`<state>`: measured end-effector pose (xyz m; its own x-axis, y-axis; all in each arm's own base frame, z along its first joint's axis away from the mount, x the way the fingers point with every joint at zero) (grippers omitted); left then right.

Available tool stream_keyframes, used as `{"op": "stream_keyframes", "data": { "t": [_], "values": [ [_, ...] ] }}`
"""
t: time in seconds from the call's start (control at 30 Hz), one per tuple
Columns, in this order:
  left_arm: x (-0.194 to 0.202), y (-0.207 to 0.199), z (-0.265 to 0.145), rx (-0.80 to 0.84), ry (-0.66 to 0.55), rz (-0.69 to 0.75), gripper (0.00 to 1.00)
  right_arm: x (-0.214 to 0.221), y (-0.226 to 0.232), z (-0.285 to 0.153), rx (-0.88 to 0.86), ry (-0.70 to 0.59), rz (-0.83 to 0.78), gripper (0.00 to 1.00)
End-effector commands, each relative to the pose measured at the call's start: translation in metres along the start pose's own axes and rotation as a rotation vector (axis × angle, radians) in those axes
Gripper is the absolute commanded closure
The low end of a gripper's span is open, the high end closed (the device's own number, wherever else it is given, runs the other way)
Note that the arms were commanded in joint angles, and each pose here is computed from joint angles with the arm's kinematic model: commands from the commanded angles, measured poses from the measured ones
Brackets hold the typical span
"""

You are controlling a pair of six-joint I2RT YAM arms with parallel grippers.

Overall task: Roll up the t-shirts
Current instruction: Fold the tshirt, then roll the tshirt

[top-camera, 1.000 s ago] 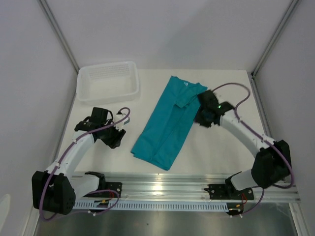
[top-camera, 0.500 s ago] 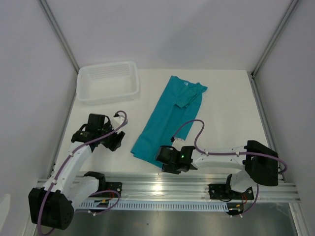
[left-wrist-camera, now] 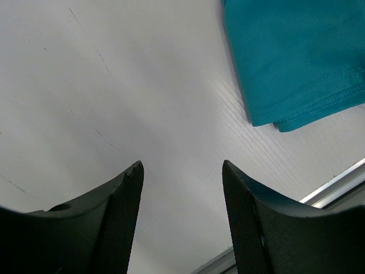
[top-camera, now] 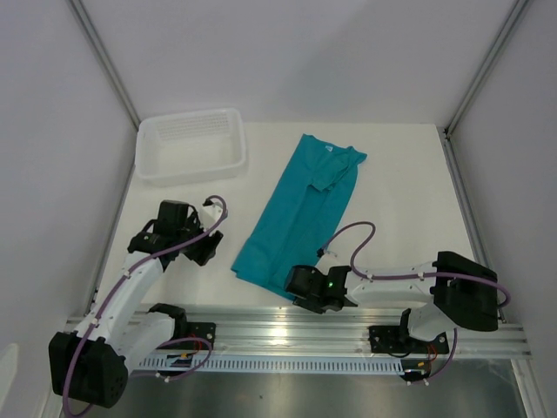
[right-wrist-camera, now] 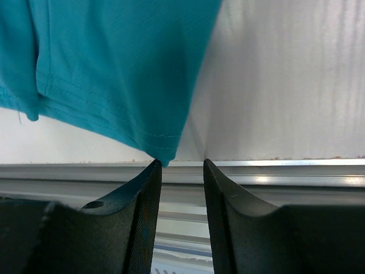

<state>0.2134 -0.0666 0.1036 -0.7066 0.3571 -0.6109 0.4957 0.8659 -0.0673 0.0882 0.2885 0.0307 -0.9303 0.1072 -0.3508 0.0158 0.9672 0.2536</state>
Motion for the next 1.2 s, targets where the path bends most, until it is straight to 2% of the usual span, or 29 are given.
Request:
{"op": "stream_keyframes", "data": {
  "t": [0.0, 0.47, 0.83, 0.97, 1.17],
  "values": [
    [-0.005, 0.000, 0.000, -0.012, -0.033, 0.001, 0.39, -0.017, 0.007, -0.005, -0.041, -0.073, 0.104, 0.61],
    [-0.002, -0.003, -0.001, 0.003, -0.036, 0.006, 0.38, -0.025, 0.002, 0.007, -0.004, -0.054, 0.128, 0.62],
    [-0.001, -0.006, 0.000, 0.026, -0.032, 0.007, 0.38, 0.001, 0.024, -0.029, -0.060, -0.008, 0.038, 0.65],
    [0.000, -0.007, -0.001, 0.027, -0.030, 0.008, 0.38, -0.008, 0.029, -0.033, -0.073, -0.037, 0.057, 0.64],
    [0.002, -0.007, 0.000, 0.029, -0.026, 0.008, 0.38, -0.023, 0.009, -0.013, -0.033, -0.041, 0.099, 0.61]
  ]
}}
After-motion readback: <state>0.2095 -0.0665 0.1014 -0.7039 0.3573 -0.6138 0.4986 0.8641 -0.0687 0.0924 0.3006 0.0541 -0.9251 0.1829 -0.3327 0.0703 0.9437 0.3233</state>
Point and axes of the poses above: each gripper's point midway between its finger pads, its own z axis out along the fingers, its own y axis along the line the jaws close on, x = y × z, the point moved 1 cm from there along -z, back along the fingers, and after that the axes turned 13 degrees about -z, right-handed, at the moved point
